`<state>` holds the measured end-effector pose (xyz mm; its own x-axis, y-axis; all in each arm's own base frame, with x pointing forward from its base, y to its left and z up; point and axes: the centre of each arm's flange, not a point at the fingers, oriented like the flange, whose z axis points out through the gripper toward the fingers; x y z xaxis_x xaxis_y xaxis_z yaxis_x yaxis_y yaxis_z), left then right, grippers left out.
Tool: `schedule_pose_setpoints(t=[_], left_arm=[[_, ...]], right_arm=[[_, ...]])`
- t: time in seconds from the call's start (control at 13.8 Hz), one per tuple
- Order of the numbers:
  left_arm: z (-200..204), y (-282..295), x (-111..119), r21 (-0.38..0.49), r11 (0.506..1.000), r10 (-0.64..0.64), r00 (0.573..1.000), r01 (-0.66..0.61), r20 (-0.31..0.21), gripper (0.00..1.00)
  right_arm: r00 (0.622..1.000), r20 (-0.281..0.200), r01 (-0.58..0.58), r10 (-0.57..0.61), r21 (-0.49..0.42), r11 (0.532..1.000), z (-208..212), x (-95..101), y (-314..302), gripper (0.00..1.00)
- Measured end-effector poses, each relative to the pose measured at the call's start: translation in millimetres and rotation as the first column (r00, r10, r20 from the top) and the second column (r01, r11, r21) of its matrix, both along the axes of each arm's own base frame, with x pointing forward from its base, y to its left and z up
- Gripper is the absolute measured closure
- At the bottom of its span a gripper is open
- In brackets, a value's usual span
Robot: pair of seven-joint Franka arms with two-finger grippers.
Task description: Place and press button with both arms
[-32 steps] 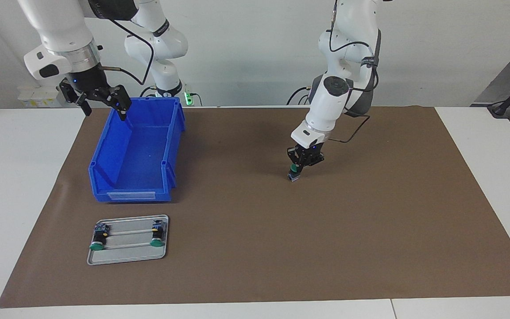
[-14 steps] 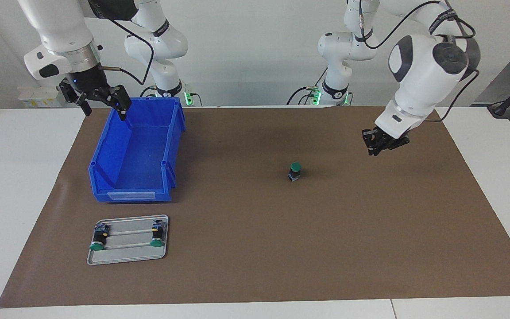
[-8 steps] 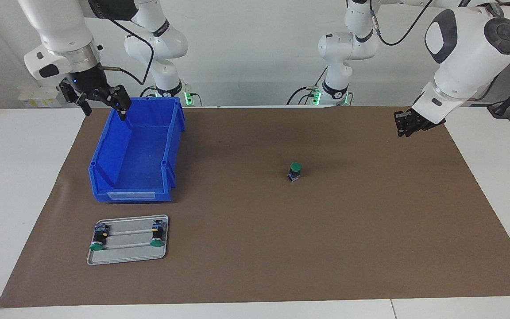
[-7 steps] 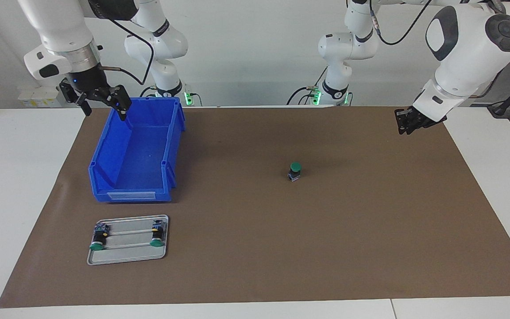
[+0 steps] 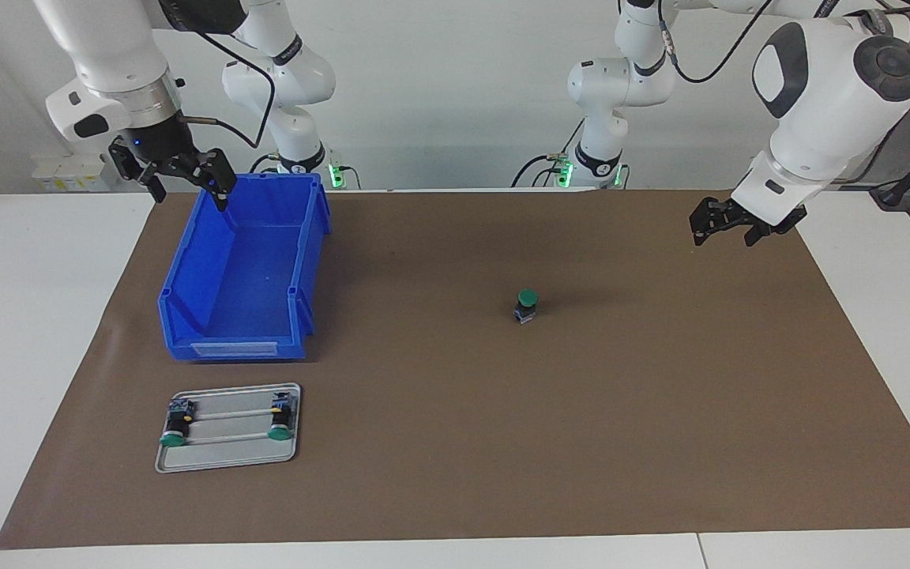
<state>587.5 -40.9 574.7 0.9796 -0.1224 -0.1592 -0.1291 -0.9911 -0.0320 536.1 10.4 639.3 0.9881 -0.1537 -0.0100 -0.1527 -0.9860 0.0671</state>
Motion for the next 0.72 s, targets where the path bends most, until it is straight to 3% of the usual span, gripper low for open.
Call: schedule_pose_setpoints(t=[0.36,0.58,0.72], left_arm=[[-9,-1,1,-0.009,1.0,-0.002,0.999,0.002,0.051,0.0],[-9,0,1,-0.056,0.998,0.018,0.998,-0.015,0.062,0.0],[-9,3,1,-0.066,0.998,0.028,0.998,-0.024,0.062,0.0]], right_arm=[[0.999,-0.008,-0.051,0.052,0.086,0.995,-5,-3.1,50,0.0],[0.999,0.041,-0.037,0.033,0.116,0.993,-28,-7.0,154,0.0],[0.999,0.038,-0.025,0.021,0.119,0.993,-58,-18.9,225,0.0]])
